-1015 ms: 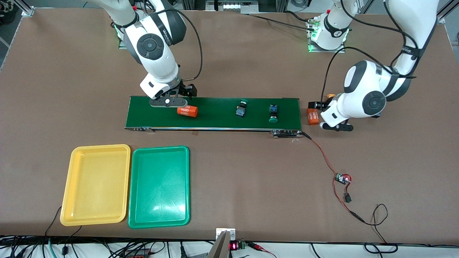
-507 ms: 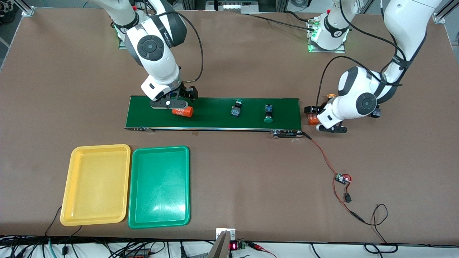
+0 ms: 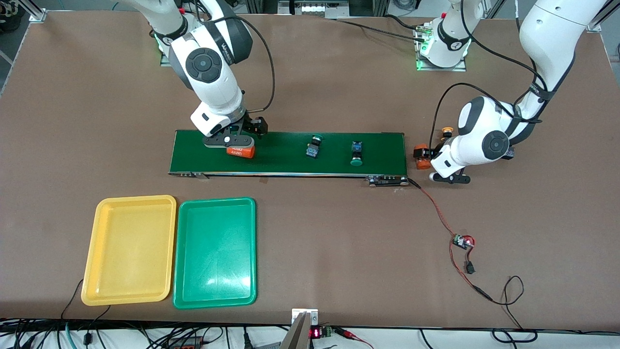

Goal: Sort buttons by color to trays

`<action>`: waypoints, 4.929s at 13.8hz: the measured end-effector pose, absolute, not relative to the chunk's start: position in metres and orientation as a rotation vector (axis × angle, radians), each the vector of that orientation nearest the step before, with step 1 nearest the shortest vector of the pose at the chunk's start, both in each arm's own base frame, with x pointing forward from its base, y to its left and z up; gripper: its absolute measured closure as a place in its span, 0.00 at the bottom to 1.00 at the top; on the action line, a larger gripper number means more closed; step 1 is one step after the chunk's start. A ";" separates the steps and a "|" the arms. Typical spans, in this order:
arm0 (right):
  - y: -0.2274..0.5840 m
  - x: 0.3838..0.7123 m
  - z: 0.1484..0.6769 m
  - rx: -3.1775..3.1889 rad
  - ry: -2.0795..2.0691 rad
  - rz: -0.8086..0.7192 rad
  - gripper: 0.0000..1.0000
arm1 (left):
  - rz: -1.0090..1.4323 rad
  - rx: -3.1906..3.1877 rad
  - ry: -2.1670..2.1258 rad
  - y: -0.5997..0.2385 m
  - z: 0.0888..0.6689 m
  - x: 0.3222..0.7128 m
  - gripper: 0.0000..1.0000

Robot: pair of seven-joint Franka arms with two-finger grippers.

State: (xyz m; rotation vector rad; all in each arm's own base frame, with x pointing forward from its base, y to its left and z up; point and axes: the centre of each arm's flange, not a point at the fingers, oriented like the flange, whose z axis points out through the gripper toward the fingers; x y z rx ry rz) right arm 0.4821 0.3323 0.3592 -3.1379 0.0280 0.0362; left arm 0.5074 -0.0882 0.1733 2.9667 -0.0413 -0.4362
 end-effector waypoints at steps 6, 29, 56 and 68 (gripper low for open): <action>0.335 0.482 0.346 -3.142 0.024 0.055 0.00 | -0.414 2.976 -0.064 -0.088 0.183 0.515 0.50; 0.380 0.470 0.297 -3.083 0.213 0.044 0.00 | -0.227 2.260 -2.049 -0.274 0.268 0.497 0.50; 0.373 0.501 0.311 -3.023 0.164 -0.125 0.60 | -0.480 2.983 -0.221 0.019 0.208 0.514 0.00; 0.246 0.676 0.304 -3.146 -0.137 -0.301 0.60 | -0.619 2.895 0.053 0.008 0.176 0.472 0.00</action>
